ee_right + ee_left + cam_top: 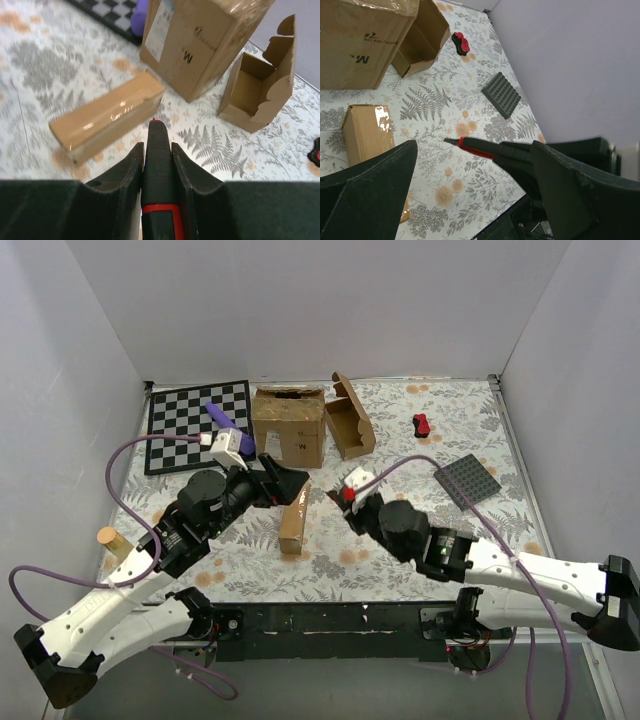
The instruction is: Unpack the express box
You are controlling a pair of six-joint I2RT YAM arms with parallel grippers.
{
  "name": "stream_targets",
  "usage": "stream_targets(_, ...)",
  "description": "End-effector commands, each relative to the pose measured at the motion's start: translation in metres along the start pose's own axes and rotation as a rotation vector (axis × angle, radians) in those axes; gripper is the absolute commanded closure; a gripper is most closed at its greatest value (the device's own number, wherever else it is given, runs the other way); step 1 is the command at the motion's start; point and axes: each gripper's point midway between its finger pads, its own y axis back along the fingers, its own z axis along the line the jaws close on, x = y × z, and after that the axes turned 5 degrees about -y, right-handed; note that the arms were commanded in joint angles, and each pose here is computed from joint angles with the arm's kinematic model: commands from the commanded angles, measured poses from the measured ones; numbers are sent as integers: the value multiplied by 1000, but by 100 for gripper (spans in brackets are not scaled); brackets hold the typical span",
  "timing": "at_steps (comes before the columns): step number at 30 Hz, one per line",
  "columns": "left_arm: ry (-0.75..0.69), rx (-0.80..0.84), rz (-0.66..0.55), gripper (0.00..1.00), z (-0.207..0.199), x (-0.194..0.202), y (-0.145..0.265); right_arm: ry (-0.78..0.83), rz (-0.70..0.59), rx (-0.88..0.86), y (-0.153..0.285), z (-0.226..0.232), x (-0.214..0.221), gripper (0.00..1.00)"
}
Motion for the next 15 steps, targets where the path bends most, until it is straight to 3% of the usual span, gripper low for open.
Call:
stream_targets(1,-40,74,-5,2,-16,-7,-5,-318,-64,-105,-9,-13,-64,99)
stream_targets(3,-78,79,22,2,-18,-5,-9,-443,-72,-139,-14,-34,-81,99)
stream_targets(5,-138,113,48,2,-23,-3,-11,-487,-33,-291,-11,-21,-91,99)
stream_targets(9,-202,222,89,2,-38,1,-11,-528,94,-438,-5,-20,-83,99)
stream_targets(13,-186,248,95,2,-25,-6,-14,-536,162,-632,12,-2,-83,99)
stream_targets(15,-179,338,129,2,-32,-2,-10,-535,207,-655,17,0,-79,99)
